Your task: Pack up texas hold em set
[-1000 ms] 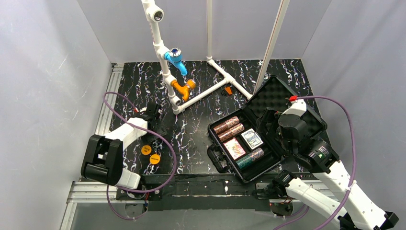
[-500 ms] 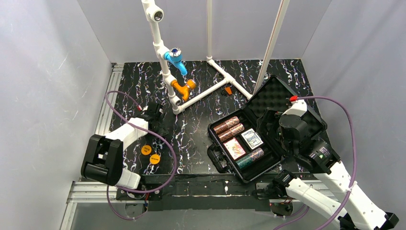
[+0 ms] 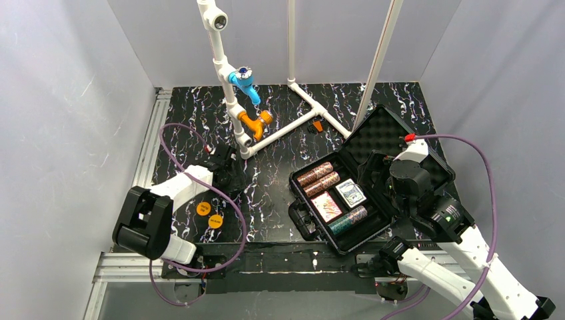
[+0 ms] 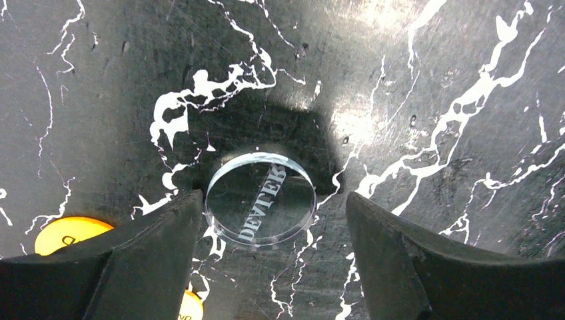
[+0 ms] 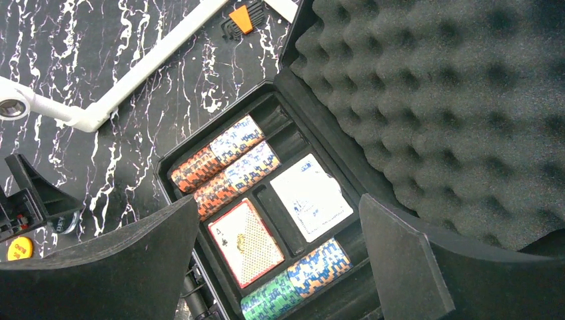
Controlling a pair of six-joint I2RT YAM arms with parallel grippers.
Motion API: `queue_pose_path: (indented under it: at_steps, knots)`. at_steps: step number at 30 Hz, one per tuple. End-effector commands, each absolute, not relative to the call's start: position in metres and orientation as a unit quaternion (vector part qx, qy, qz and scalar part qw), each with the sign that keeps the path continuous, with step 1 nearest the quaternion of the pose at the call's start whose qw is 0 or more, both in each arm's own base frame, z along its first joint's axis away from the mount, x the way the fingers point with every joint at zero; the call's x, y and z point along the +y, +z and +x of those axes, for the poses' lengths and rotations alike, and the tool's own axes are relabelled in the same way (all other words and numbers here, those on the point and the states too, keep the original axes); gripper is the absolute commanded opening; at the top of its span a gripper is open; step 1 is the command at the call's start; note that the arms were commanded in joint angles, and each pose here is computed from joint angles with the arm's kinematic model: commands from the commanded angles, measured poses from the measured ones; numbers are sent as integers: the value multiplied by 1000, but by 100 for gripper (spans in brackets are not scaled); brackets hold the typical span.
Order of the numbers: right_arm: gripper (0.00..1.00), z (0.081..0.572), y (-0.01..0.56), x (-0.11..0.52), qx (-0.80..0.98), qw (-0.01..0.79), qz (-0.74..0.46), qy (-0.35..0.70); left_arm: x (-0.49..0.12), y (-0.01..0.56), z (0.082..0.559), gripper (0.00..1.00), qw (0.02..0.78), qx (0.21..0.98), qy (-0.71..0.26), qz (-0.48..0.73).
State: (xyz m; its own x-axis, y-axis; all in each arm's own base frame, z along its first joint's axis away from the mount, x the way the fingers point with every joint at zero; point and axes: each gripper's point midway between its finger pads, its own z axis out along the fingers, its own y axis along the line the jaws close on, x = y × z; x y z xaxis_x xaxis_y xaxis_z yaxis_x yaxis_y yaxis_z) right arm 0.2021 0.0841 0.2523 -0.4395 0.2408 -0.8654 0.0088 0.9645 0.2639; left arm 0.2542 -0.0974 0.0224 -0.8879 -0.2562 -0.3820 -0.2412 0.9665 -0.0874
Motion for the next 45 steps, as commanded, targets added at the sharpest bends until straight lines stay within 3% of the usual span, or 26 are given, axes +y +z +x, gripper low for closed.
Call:
queue_pose_path:
  at_steps: [1, 20, 28, 41, 45]
  knots:
    - [98, 205, 261, 86, 831, 537, 83, 123, -94, 21, 237, 78, 173, 979, 5, -110]
    - [98, 205, 260, 87, 831, 535, 84, 125, -83, 14, 234, 70, 165, 978, 50, -116]
    - [98, 204, 259, 86, 832, 535, 84, 123, -83, 11, 236, 60, 163, 979, 51, -113]
    - [98, 204, 260, 86, 831, 535, 84, 123, -85, 10, 239, 65, 164, 979, 52, -110]
    - [98, 204, 260, 86, 831, 535, 84, 124, -84, 10, 240, 59, 165, 979, 52, -110]
